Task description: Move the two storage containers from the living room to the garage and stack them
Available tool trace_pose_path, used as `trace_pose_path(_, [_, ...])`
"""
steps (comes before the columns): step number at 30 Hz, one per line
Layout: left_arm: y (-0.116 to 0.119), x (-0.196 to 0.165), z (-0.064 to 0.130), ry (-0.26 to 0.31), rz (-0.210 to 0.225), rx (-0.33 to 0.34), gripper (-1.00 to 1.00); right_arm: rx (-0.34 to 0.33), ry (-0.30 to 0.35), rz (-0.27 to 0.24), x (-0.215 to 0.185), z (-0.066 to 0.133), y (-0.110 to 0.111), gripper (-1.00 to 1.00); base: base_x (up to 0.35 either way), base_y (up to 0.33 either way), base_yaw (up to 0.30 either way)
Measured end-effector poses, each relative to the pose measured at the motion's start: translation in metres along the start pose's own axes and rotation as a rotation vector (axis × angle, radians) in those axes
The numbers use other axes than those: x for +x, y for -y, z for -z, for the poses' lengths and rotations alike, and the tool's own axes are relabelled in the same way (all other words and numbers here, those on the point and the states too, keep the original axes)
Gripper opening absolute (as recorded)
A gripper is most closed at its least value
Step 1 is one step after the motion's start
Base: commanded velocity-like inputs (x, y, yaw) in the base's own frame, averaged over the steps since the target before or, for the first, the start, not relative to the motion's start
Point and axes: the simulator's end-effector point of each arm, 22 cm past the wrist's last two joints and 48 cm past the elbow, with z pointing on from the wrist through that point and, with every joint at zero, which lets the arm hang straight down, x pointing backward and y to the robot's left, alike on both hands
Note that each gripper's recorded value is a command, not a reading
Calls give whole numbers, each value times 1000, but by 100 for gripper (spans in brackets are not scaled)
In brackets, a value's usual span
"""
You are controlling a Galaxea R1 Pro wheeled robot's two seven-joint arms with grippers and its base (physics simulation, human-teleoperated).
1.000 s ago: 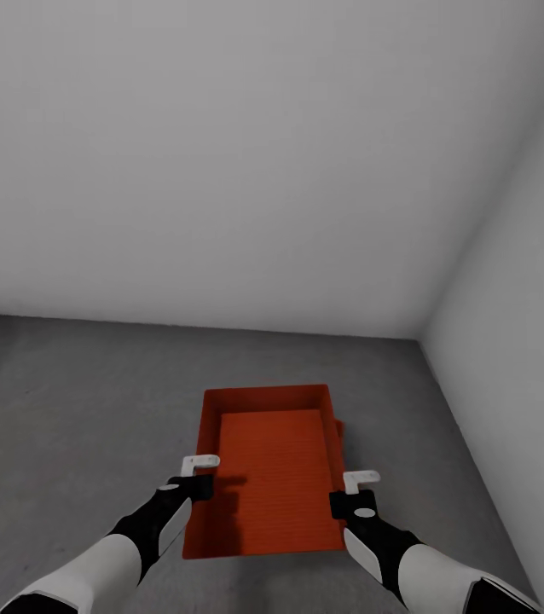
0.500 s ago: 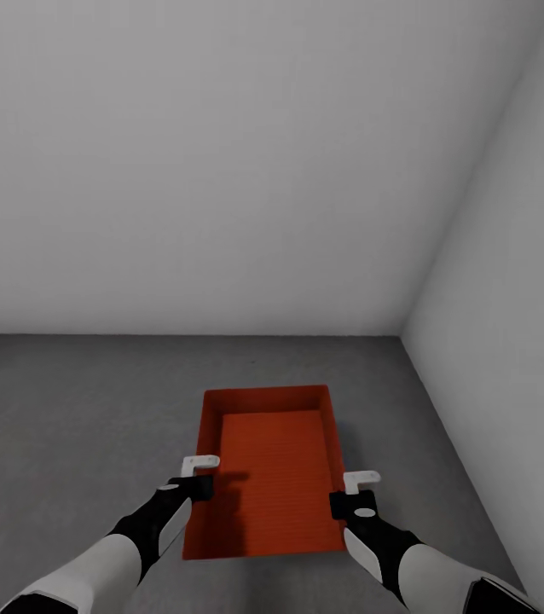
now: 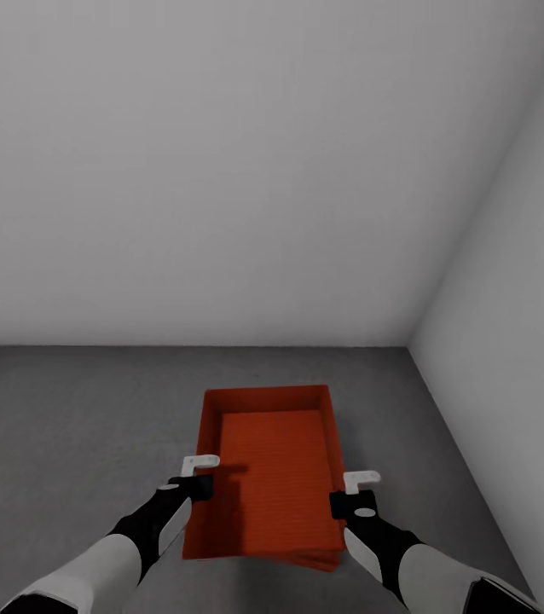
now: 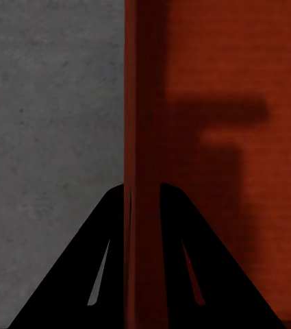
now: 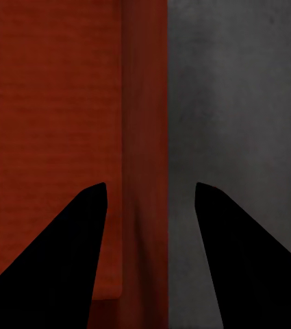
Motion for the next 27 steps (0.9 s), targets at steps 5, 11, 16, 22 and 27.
trace_pose_path(5, [0, -1, 0, 3, -1, 0, -100, 1, 3, 0, -1, 0, 0, -100, 101, 6, -106])
trace_pose_path(11, [0, -1, 0, 4, -1, 0, -100, 2, 4, -1, -1, 0, 0, -100, 8, 0, -201])
trace_pose_path(16, [0, -1, 0, 4, -1, 0, -100, 2, 4, -1, -1, 0, 0, -100, 1, 0, -208])
trace_pose_path(22, [0, -1, 0, 4, -1, 0, -100, 2, 4, -1, -1, 0, 0, -100, 0, 0, -203])
trace_pose_path(27, [0, -1, 0, 4, -1, 0, -100, 2, 4, -1, -1, 0, 0, -100, 0, 0, -196])
